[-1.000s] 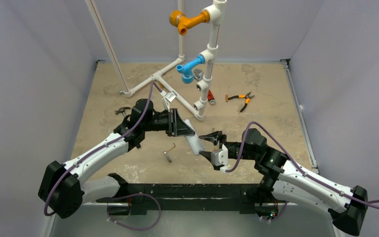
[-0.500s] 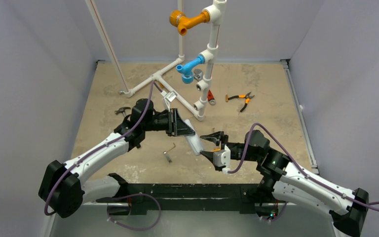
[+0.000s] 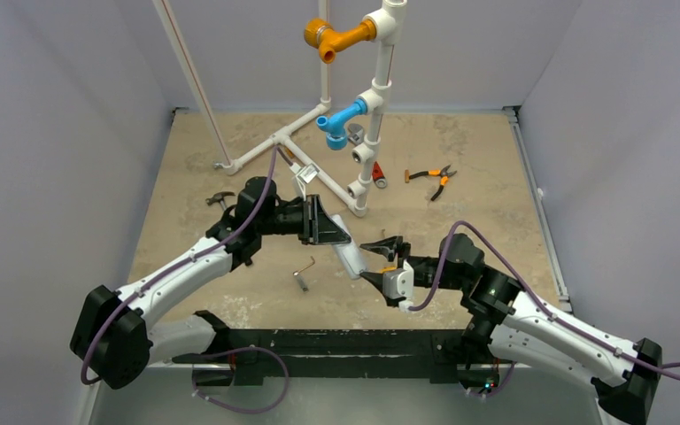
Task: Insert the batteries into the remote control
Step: Remove the battery cover from the remote control.
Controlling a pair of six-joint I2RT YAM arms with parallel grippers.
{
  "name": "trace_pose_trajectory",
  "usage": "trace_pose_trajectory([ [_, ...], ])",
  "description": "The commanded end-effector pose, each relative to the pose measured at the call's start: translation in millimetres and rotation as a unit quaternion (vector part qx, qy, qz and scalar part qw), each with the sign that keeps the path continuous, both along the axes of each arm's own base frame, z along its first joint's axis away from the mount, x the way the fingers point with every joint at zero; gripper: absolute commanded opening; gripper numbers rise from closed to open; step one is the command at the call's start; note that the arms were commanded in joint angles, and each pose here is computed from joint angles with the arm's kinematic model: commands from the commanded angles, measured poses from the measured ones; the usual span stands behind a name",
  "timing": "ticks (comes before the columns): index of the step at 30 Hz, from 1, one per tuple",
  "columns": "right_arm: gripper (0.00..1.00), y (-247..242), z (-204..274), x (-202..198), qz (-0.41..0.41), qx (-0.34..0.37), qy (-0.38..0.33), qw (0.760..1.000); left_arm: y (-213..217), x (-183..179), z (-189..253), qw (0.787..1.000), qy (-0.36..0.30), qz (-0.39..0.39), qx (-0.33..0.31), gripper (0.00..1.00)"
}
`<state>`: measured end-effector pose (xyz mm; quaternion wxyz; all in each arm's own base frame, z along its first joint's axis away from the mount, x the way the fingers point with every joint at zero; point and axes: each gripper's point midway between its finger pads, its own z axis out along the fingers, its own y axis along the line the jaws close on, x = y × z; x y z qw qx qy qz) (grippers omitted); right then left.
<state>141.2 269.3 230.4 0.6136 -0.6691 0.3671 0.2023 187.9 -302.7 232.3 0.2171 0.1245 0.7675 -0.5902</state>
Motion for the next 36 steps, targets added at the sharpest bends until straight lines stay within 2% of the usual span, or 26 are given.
trace_pose_trajectory([
  [1,0.58,-5.8,5.0,4.7,-0.021,0.008,-0.007,1.0,-3.9,-4.1,11.0,1.0,-0.007,-0.022,-0.017,0.0],
  [36,0.64,-14.7,-12.6,-2.2,-0.023,-0.018,0.021,0.999,-9.6,-5.5,10.4,0.999,0.01,-0.039,-0.034,0.0],
])
